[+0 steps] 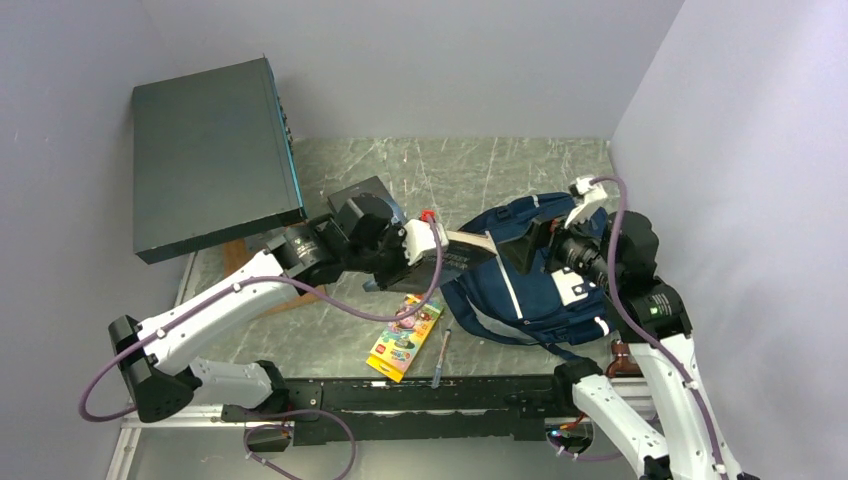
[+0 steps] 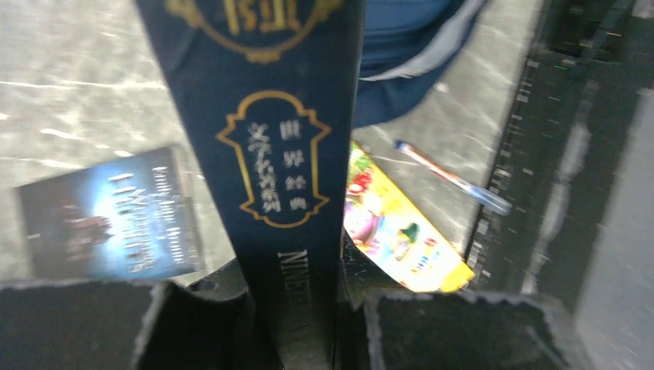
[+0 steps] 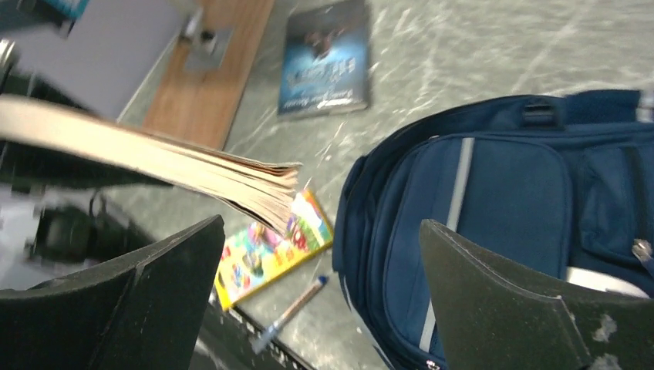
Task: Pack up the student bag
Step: Pick up the book from the center of the board.
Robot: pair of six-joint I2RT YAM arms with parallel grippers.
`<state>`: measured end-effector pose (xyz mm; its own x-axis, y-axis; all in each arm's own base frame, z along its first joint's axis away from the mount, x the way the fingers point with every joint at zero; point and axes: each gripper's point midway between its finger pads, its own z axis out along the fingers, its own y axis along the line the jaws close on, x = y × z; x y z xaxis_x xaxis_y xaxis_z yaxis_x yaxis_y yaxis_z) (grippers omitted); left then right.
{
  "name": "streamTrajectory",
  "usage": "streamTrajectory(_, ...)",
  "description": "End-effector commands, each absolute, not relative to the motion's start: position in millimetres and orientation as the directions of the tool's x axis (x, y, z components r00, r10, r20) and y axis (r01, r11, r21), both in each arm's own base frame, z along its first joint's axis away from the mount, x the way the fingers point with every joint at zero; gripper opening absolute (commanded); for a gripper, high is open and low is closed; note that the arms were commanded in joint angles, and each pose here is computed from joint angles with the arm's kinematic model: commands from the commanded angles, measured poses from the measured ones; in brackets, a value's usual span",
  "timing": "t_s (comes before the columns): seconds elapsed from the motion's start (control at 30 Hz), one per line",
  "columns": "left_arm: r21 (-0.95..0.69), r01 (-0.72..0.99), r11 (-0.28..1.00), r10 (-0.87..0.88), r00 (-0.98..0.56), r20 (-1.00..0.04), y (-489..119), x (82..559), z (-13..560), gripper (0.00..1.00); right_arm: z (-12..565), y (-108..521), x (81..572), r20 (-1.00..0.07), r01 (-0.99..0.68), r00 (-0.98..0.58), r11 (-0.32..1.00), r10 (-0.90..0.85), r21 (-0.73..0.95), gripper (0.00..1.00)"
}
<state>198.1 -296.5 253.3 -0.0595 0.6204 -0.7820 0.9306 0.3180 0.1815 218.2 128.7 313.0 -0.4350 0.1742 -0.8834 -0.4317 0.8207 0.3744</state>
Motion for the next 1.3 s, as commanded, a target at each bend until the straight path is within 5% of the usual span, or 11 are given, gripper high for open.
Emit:
streamTrajectory(0.0,-0.08,0.995,0.06,0.506,-0.099,-0.857,-312,146,283,0.0,334,160,176,-0.944,-0.744,-0.33,0.623,-0.028,0.242,1.0)
streamTrajectory(0.23,-0.249,0.964,-0.094,0.504,-0.17,-0.847,-318,122,279,0.0,367,200,118,-0.954,-0.943,-0.298,0.164,-0.018,0.291,1.0)
streamTrajectory(0.67,-0.346,0.916,-0.202,0.52,-0.199,-0.83,-321,103,277,0.04,312,260,105,-0.877,-0.878,-0.477,-0.019,-0.066,0.479,0.99)
streamTrajectory(1.0,-0.323,0.925,-0.201,0.519,-0.179,-0.836,-318,103,275,0.04,319,259,82,-0.882,-0.876,-0.469,-0.108,-0.044,0.47,0.73)
streamTrajectory(1.2,-0.332,0.922,-0.198,0.53,-0.184,-0.828,-318,104,271,0.04,317,261,86,-0.87,-0.865,-0.489,-0.094,-0.062,0.493,0.4)
streamTrajectory(1.27,-0.328,0.924,-0.195,0.529,-0.182,-0.829,-317,104,271,0.05,314,260,87,-0.859,-0.857,-0.508,-0.066,-0.062,0.512,0.21)
